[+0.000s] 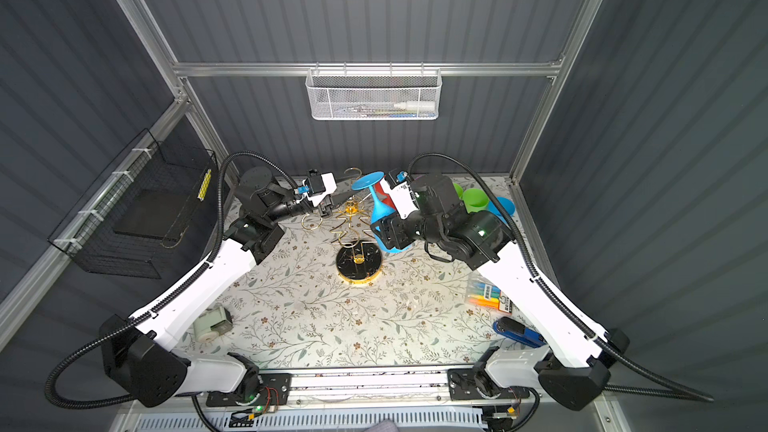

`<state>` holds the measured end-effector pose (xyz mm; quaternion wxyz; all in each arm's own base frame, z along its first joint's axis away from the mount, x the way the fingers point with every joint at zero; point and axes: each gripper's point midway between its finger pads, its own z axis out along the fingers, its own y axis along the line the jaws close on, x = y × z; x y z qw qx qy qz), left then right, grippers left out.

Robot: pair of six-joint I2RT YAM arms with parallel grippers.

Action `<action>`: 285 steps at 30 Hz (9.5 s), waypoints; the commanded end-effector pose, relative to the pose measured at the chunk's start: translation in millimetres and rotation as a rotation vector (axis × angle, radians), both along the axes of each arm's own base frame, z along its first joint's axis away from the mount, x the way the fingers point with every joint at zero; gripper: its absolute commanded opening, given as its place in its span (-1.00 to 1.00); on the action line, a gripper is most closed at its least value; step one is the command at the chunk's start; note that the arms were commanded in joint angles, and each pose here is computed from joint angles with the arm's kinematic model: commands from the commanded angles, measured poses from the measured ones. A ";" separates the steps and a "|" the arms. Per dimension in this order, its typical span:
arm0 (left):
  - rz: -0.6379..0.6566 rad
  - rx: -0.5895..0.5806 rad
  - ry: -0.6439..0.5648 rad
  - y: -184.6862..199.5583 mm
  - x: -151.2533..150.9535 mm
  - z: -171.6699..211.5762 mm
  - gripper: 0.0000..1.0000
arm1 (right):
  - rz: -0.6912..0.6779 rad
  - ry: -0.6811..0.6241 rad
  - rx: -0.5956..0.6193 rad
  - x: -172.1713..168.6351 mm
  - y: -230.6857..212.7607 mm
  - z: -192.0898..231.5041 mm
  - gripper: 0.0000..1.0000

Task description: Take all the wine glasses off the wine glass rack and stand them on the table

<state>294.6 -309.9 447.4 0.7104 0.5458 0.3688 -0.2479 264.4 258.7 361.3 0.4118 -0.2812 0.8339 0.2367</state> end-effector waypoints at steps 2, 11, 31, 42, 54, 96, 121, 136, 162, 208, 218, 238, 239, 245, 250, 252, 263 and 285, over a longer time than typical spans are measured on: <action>-0.010 -0.011 -0.035 -2.6 -2.7 15.7 -0.54 | 0.025 0.011 0.002 -7.6 2.8 4.6 -0.06; -0.002 -0.013 -0.016 -1.2 -3.6 16.7 -0.84 | 0.025 0.001 0.022 -9.4 3.4 8.4 0.20; 0.145 -0.175 0.417 19.2 18.1 -0.4 -1.00 | -0.081 -0.206 0.446 -32.0 -54.4 78.6 0.83; 0.146 -0.232 0.473 24.2 16.4 2.1 -1.00 | -0.215 -0.201 0.564 -35.1 -96.1 71.8 0.60; 0.135 -0.236 0.492 22.4 17.0 0.5 -1.00 | -0.224 -0.131 0.605 -3.5 -76.3 56.8 0.21; 0.822 -0.694 0.628 221.7 94.3 -28.3 0.90 | -0.783 -0.052 -0.026 -77.8 -233.2 -1.2 -1.00; 1.029 -0.560 0.505 251.0 87.5 -81.5 0.97 | -0.533 0.432 -0.432 84.3 -165.8 -140.9 -1.00; 1.042 -0.545 0.504 252.5 85.0 -86.4 0.97 | -0.498 0.537 -0.564 111.6 -165.8 -186.7 -1.00; 1.061 -0.535 0.495 255.1 83.3 -87.0 0.97 | -0.521 0.413 -0.324 128.5 -158.4 -131.3 -0.23; 1.045 -0.549 0.483 255.3 74.1 -82.5 0.98 | -0.285 0.307 0.736 146.1 -28.7 -19.6 -0.12; 1.045 -0.549 0.485 255.2 74.2 -83.3 0.98 | -0.285 0.311 0.735 149.0 -27.5 -21.5 -0.65; 1.044 -0.546 0.489 254.6 75.4 -84.3 0.97 | -0.218 0.316 0.820 134.8 -22.7 8.2 -1.00; 1.043 -0.545 0.489 254.1 75.3 -84.4 0.98 | -0.215 0.314 0.822 134.0 -22.5 9.8 -1.00; 1.042 -0.546 0.489 254.3 74.7 -83.9 0.98 | -0.198 0.323 0.817 132.6 -16.1 10.0 -1.00; 1.039 -0.548 0.486 254.2 73.9 -82.5 0.98 | -0.175 0.330 0.801 127.5 -6.5 8.7 -1.00; 1.040 -0.548 0.488 254.2 74.0 -82.9 0.98 | -0.170 0.333 0.792 124.7 -3.7 8.7 -1.00; 1.037 -0.550 0.488 253.9 73.5 -82.8 0.98 | -0.181 0.355 0.763 107.0 -3.1 -1.9 -1.00; 0.999 -0.595 0.504 251.5 70.9 -73.8 0.95 | -0.320 0.236 0.748 86.9 -56.3 9.2 -1.00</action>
